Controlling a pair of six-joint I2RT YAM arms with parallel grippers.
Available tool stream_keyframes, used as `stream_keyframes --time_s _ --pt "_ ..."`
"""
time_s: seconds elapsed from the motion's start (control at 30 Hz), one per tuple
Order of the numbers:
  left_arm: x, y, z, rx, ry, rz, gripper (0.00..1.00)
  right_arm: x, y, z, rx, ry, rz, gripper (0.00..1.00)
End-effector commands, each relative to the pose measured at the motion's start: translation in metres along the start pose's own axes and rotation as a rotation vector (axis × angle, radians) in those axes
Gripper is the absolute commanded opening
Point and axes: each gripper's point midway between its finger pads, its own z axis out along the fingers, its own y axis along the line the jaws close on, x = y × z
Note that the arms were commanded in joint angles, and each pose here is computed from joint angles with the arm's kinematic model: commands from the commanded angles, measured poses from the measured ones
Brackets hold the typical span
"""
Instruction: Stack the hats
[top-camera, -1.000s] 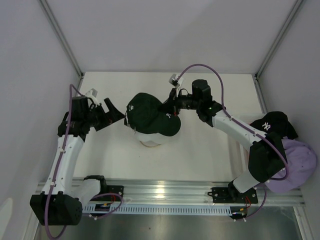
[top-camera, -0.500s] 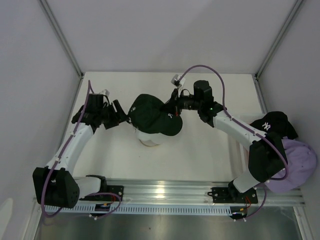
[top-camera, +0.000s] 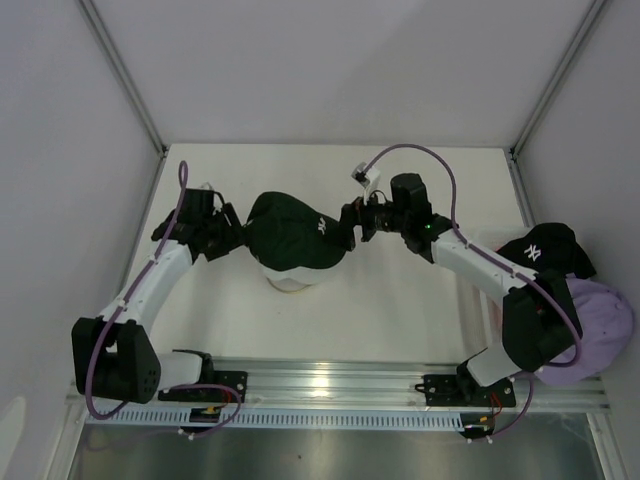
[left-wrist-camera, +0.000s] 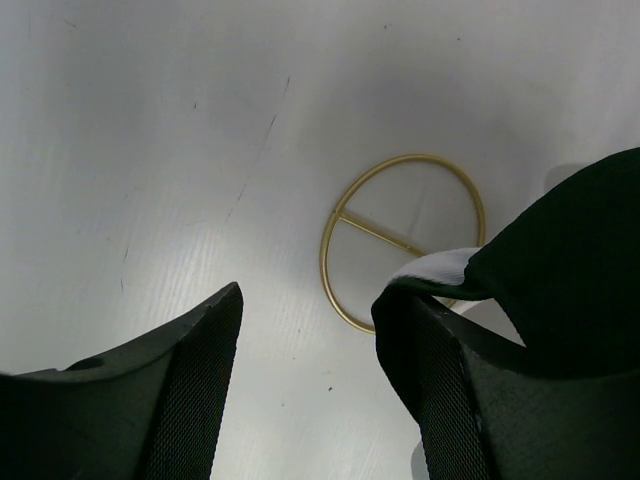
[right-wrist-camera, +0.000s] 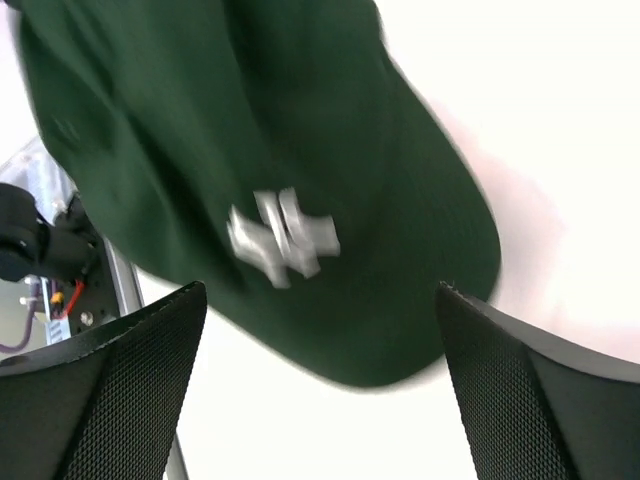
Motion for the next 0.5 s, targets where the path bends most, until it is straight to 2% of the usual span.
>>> stream_keyframes --time_s 0.0,0.17,0.27,0.33,0.4,0.43,0.47 --pt "0.011 0.019 0.012 -0.089 0.026 -0.007 0.67 -0.014 0.005 -0.032 0.09 -0.059 -0.007 1.0" --pt "0.015 0.019 0.012 -0.098 0.032 0.005 0.68 -0.01 -0.012 -0.053 0.221 -0.178 0.014 1.0" --pt "0.016 0.02 0.009 -0.101 0.032 0.008 0.68 0.002 -0.034 -0.055 0.321 -0.197 0.15 0.99" --pt "0.012 0.019 0.005 -0.094 0.008 0.015 0.69 0.012 -0.045 -0.052 0.338 -0.205 0.303 0.99" --pt "0.011 0.018 0.001 -0.092 -0.002 0.021 0.7 0.014 -0.045 -0.048 0.294 -0.255 0.41 1.0" --pt "0.01 0.019 0.0 -0.097 -0.007 0.023 0.7 0.016 -0.043 -0.042 0.255 -0.277 0.514 1.0" --pt "0.011 0.02 -0.001 -0.1 -0.005 0.024 0.7 0.005 -0.037 -0.039 0.21 -0.324 0.528 0.99"
